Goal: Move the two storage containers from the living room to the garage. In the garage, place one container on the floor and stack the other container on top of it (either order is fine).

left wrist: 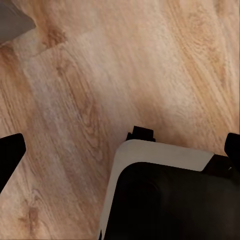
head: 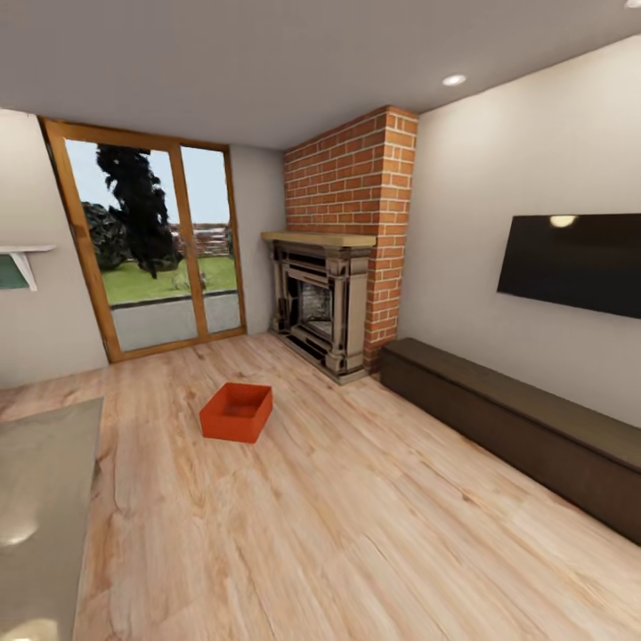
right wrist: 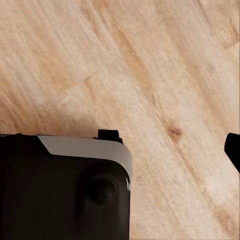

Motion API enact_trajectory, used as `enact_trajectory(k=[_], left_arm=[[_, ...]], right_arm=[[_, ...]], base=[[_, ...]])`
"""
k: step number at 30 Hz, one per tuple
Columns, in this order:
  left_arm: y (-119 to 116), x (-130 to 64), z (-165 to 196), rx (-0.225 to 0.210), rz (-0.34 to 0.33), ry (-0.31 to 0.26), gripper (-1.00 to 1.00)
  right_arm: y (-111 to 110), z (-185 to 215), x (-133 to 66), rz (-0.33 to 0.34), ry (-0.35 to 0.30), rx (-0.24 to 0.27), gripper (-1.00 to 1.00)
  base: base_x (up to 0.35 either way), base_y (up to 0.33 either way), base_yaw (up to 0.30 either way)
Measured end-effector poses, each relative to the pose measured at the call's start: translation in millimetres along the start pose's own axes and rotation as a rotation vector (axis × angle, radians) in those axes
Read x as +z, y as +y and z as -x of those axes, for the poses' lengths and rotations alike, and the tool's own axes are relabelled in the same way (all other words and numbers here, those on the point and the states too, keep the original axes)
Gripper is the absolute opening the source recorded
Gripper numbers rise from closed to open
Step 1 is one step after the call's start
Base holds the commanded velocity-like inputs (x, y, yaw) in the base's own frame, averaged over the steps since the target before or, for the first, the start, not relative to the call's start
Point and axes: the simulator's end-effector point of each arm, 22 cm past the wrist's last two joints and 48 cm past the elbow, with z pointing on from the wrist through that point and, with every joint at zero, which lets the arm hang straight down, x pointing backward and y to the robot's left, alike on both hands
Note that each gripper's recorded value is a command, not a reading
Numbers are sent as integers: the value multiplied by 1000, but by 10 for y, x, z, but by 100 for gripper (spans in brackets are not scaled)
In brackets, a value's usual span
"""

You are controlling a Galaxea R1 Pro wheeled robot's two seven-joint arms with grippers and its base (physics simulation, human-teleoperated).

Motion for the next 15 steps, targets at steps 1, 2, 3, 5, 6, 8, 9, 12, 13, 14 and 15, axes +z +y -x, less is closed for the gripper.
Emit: enact_trajectory(k=[1,2,3,5,6,8,9,12,13,14,15], left_arm=[[0,0,0,0,0,0,100],[0,0,0,0,0,0,100],[0,0,0,0,0,0,100],[0,0,0,0,0,0,100],[0,0,0,0,0,0,100],[-1,0,0,0,0,0,100],[-1,0,0,0,0,0,100],[-1,0,2,0,0,0,100],[1,0,4,0,0,-1,100],[0,0,2,0,0,0,100],[0,0,2,0,0,0,100]], right_arm=[[0,0,0,0,0,0,100],[0,0,0,0,0,0,100],[0,0,0,0,0,0,100],[0,0,0,0,0,0,100],[0,-1,0,0,0,0,100],[0,-1,0,0,0,0,100],[7,-1,0,3,0,0,100],[15,-2,0,7,1,-2,100],[16,-1,0,8,0,-3,100],[13,-2,0,6,0,-5,100],[17,1,-1,5,0,-8,100]], base=[[318,0,254],[318,0,247],[318,0,240],[318,0,216],[318,0,147],[318,0,66],[318,0,25],[318,0,11],[318,0,3],[318,0,2],[318,0,1]])
